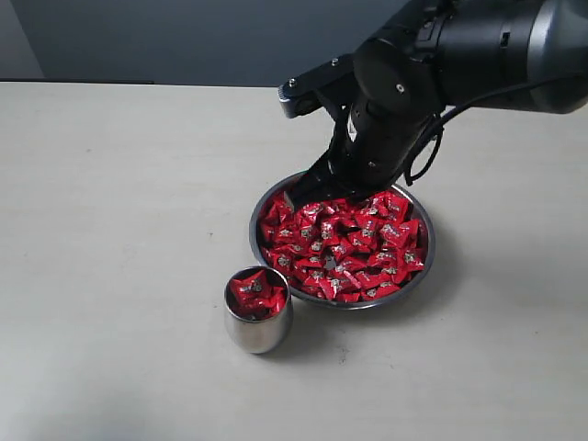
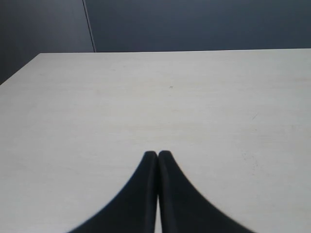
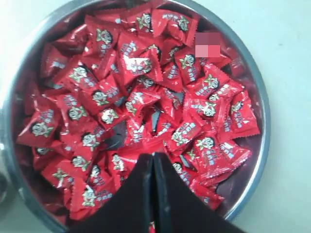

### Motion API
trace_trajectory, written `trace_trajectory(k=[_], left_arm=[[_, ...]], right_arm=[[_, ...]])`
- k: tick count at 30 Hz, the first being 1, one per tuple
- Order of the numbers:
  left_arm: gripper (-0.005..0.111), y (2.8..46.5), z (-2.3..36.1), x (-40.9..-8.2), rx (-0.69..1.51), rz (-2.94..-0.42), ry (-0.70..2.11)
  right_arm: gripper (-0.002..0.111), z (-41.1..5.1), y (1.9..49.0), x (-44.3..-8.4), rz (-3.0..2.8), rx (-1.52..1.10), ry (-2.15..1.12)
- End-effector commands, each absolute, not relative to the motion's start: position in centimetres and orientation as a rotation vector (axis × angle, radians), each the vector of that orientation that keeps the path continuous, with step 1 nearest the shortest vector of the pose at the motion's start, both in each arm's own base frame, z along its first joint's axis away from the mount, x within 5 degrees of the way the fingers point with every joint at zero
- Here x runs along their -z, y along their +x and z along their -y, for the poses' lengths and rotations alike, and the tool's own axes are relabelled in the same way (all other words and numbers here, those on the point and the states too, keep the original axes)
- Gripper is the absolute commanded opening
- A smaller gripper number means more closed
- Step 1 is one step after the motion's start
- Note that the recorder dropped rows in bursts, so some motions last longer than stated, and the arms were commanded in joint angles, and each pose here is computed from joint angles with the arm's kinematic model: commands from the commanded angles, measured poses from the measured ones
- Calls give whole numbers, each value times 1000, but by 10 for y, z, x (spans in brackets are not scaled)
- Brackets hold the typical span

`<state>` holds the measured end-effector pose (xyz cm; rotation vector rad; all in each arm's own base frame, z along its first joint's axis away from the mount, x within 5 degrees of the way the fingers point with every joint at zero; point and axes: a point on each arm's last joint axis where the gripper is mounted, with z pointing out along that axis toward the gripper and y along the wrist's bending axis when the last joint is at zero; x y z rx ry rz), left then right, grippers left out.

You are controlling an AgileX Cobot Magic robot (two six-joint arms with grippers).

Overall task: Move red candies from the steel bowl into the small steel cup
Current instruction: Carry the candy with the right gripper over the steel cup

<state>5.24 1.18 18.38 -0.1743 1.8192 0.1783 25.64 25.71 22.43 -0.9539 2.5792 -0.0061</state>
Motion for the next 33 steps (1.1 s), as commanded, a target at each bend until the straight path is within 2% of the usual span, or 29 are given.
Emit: trace_trajectory(k=[1, 6, 14, 23, 33], left_arm=[[0, 53, -11, -183, -169, -1808, -174], [0, 53, -11, -183, -169, -1808, -174], [0, 53, -11, -183, -169, -1808, -174], [0, 53, -11, -183, -169, -1808, -174], [0, 53, -11, -183, -169, -1808, -174]], right_arm=[[-1, -262, 247, -236, -2585, -173, -983], [-1, -273, 234, -240, -2589, -329, -1044], [-1, -299, 202, -240, -2493, -351, -1214], [-1, -306, 199, -224, -2542, -336, -1245], [-1, -313, 188, -222, -2546, -380, -1296]])
